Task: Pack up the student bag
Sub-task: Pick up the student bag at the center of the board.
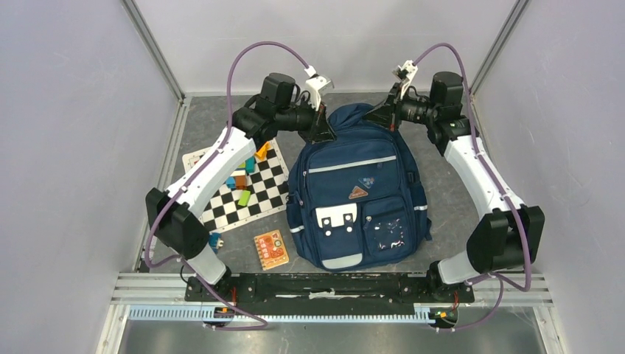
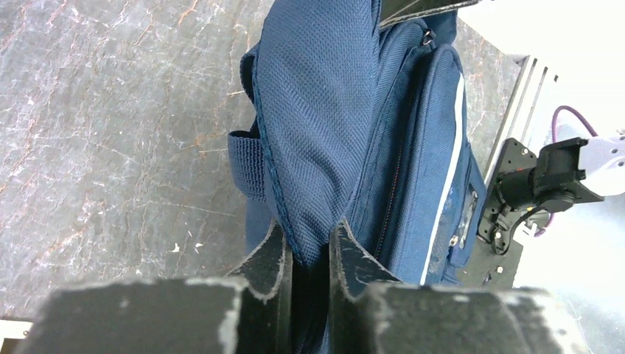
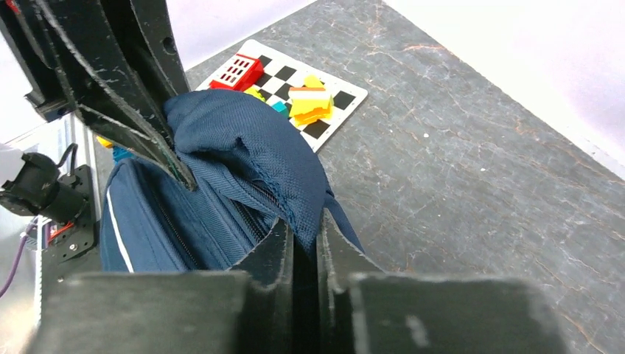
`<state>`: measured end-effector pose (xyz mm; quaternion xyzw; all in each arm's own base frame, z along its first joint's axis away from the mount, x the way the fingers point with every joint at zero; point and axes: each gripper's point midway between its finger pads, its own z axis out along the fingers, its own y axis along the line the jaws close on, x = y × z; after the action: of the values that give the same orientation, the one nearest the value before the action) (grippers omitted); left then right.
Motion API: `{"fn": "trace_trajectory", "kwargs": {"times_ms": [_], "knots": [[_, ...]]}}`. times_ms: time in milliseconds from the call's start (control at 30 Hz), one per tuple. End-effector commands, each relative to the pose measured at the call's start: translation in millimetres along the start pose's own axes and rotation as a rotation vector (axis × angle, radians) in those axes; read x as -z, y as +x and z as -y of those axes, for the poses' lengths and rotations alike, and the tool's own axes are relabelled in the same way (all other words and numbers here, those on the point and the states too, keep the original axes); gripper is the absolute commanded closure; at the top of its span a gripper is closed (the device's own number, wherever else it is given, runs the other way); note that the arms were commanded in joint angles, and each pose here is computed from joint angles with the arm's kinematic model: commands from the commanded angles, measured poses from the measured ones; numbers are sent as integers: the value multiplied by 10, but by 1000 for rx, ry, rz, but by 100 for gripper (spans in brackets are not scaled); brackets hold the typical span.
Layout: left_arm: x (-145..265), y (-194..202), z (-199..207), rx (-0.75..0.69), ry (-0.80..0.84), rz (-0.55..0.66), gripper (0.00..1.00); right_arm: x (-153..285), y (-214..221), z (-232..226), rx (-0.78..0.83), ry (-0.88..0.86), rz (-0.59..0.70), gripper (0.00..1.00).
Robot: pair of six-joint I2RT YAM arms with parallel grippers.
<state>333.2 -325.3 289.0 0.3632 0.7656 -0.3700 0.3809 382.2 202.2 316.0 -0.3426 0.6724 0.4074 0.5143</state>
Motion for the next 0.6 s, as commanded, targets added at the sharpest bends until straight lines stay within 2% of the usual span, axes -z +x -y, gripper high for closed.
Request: {"fn": "trace_trajectory", "kwargs": {"times_ms": [0, 33, 100, 167, 200, 267, 400, 567], "knots": [[405, -467, 458, -51, 45, 185, 98, 393, -1275, -352, 349, 156, 279, 77], [540, -578, 537, -62, 39, 244, 98, 447, -1256, -286, 339, 223, 282, 61], [768, -732, 673, -87, 36, 355, 98, 628, -1253, -166, 320, 375, 295, 36], [904, -781, 724, -88, 24, 434, 98, 790, -1197, -34, 291, 510, 287, 21], [913, -741, 729, -71, 24, 441, 98, 834, -1104, -13, 265, 541, 262, 17], [898, -667, 720, -43, 24, 426, 98, 922, -993, -93, 258, 558, 256, 13], [946, -678, 629, 7, -43, 432, 98, 1020, -688, -392, 216, 508, 256, 12], [1014, -723, 503, 96, -134, 437, 98, 968, 43, -615, 34, 417, 169, 26]]}}
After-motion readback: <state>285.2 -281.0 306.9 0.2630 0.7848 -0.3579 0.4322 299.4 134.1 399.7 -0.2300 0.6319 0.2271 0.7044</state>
